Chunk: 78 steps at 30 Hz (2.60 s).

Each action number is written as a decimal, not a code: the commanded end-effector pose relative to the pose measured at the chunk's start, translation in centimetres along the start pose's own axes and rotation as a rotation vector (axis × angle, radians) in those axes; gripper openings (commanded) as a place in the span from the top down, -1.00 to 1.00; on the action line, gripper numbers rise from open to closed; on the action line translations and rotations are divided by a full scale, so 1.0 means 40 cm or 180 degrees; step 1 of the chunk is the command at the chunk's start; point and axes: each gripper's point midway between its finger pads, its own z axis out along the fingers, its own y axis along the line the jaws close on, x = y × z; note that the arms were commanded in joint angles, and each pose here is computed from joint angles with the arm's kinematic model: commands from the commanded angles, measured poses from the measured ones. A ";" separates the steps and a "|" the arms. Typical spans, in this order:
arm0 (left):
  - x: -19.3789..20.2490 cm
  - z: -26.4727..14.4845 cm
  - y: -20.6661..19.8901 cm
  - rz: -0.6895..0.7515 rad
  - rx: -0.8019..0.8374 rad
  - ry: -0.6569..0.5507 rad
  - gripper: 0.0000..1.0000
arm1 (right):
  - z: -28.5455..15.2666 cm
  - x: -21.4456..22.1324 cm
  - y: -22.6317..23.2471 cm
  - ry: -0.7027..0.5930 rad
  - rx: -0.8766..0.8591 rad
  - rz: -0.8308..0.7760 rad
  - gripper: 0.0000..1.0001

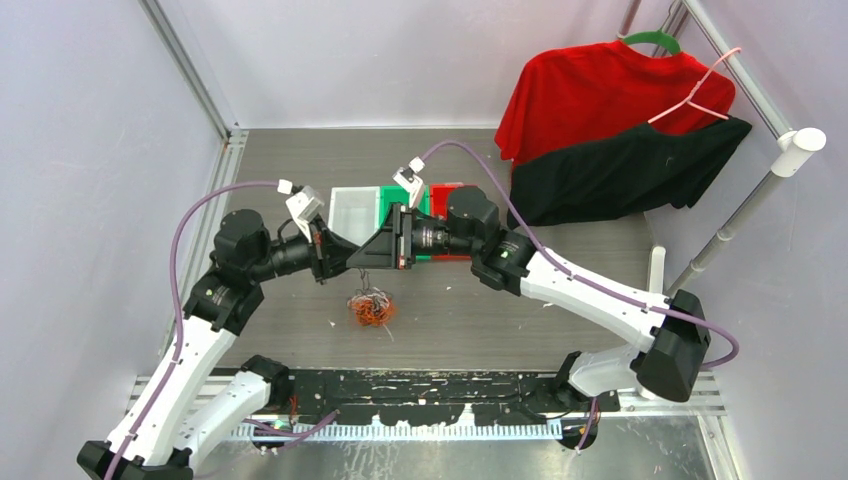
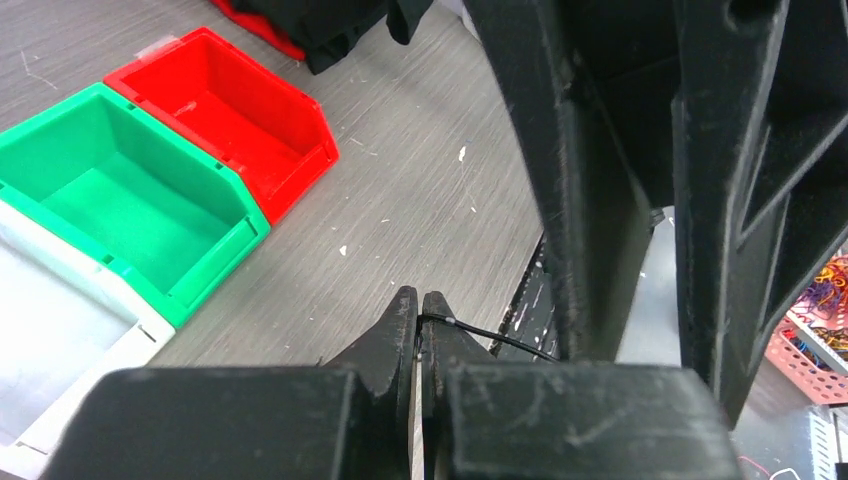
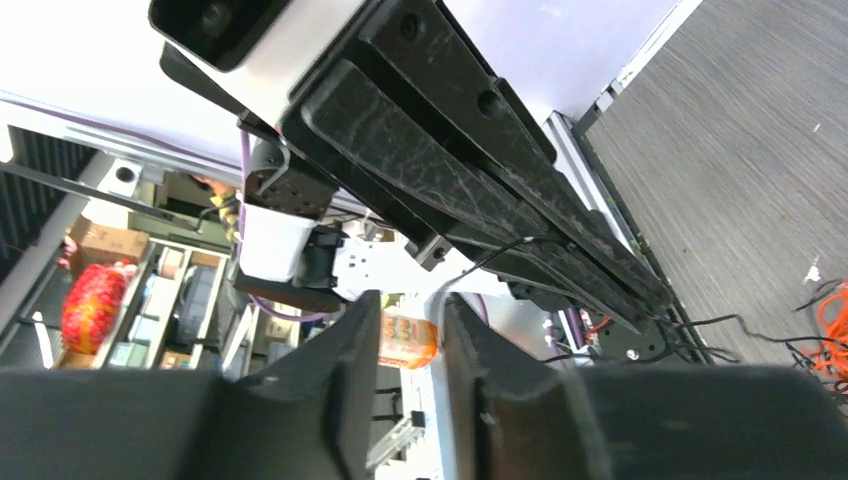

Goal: Untangle the cables
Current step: Untie the cable.

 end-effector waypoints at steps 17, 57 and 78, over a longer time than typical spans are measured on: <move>-0.162 -0.055 -0.130 0.0385 0.0397 -0.0467 1.00 | -0.179 -0.052 -0.081 -0.0528 0.0947 -0.0788 -0.39; -0.163 -0.077 -0.168 0.0404 0.0530 -0.0341 1.00 | -0.135 -0.023 0.003 -0.0306 0.0651 -0.1194 -0.74; -0.214 -0.073 -0.174 0.0441 0.0528 -0.0454 1.00 | 0.109 -0.010 -0.119 -0.0416 0.0556 -0.0810 -0.63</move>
